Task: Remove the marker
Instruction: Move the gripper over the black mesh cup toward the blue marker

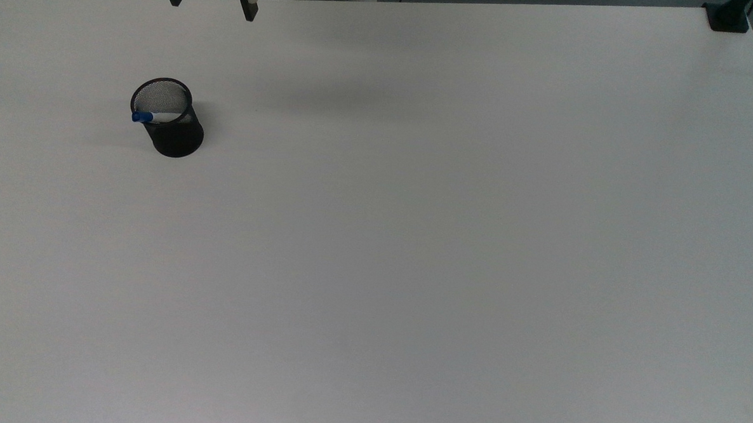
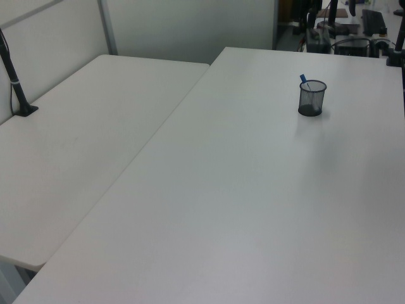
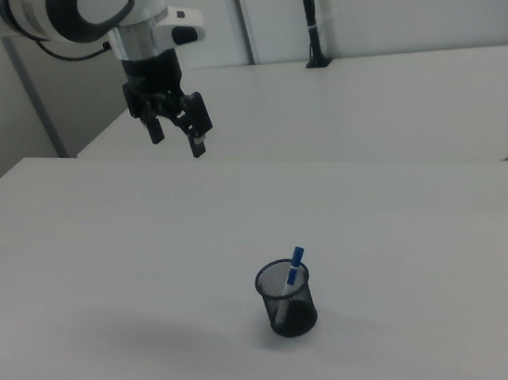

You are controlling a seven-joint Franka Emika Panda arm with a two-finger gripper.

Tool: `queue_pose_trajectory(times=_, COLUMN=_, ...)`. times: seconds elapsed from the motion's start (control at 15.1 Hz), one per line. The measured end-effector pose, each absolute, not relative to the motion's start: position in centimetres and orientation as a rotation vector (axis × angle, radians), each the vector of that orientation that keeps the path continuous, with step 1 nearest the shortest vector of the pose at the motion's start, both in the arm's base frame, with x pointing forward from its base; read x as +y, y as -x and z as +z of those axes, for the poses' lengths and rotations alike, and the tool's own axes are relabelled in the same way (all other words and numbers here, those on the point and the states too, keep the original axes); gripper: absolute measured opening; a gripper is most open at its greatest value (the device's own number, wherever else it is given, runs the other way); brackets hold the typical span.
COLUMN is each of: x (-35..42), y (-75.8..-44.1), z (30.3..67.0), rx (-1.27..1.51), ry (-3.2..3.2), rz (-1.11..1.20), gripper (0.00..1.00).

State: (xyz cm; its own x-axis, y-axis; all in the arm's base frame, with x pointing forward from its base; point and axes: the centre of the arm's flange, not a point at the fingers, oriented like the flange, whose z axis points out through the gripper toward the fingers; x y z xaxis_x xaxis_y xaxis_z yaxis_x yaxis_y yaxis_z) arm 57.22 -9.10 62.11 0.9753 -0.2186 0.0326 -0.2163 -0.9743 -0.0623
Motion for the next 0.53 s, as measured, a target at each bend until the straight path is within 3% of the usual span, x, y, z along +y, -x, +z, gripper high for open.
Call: queue_pose_trajectory(times=0.53, x=-10.7, y=-54.2, z=63.6, rx=0.234, ry=3.056, rz=0.068, gripper=1.00)
